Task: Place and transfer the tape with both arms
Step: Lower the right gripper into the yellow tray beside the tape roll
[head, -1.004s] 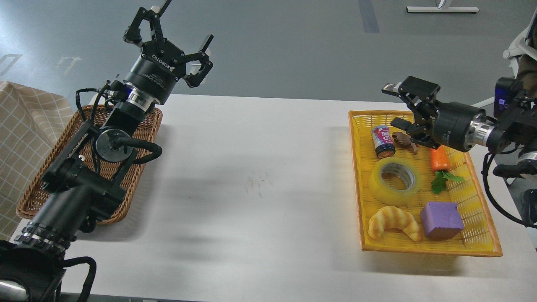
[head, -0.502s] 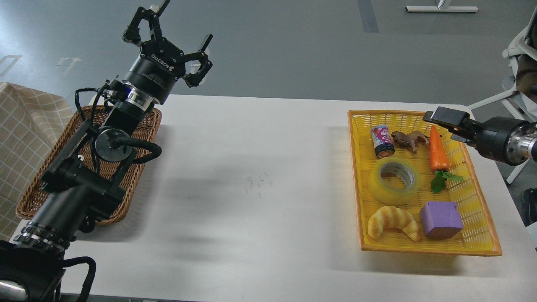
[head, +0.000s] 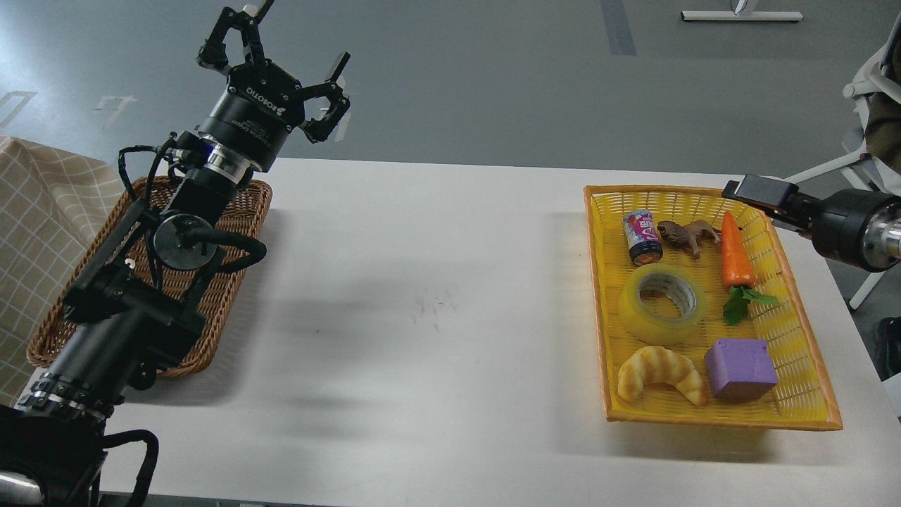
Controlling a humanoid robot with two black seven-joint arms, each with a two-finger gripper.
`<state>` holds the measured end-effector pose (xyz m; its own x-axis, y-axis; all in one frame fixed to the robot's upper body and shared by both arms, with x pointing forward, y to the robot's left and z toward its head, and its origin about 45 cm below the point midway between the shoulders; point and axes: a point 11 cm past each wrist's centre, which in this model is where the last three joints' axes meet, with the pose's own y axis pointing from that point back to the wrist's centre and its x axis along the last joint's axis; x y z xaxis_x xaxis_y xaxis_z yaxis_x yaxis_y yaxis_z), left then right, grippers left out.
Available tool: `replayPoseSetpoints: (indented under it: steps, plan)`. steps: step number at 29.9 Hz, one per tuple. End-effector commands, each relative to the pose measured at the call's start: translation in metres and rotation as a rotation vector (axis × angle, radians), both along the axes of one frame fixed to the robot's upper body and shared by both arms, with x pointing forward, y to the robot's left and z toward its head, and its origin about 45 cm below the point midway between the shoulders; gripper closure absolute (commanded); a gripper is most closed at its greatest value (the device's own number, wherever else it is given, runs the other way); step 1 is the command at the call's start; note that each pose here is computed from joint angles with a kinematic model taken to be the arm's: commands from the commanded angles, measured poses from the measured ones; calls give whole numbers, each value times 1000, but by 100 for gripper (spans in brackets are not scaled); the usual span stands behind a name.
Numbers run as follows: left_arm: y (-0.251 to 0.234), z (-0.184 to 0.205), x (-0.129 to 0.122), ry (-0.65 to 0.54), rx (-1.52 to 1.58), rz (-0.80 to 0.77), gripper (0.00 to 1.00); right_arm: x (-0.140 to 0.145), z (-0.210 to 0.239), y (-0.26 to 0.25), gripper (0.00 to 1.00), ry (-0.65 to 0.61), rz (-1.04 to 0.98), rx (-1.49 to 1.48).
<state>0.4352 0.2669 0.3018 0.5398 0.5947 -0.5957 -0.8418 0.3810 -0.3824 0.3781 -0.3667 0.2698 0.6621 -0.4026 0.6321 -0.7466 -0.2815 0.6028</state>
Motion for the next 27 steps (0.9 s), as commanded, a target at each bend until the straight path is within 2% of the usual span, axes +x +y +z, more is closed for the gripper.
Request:
replayPoseSetpoints:
  steps: [1,4,14,27]
  plan:
    - [0,0,0,-1,0,-1,2,-3,-1,-11,0,5,-11,-46]
    - [0,0,0,-1,-2,0,2,-3,3,-26,0,-15,-18,-149]
    - [-1,1,0,-3,-6,-3,2,-7,-13,-27,0,-3,27,-292]
    - [-2,1,0,-4,-10,-2,2,-12,-60,3,1,54,127,-364]
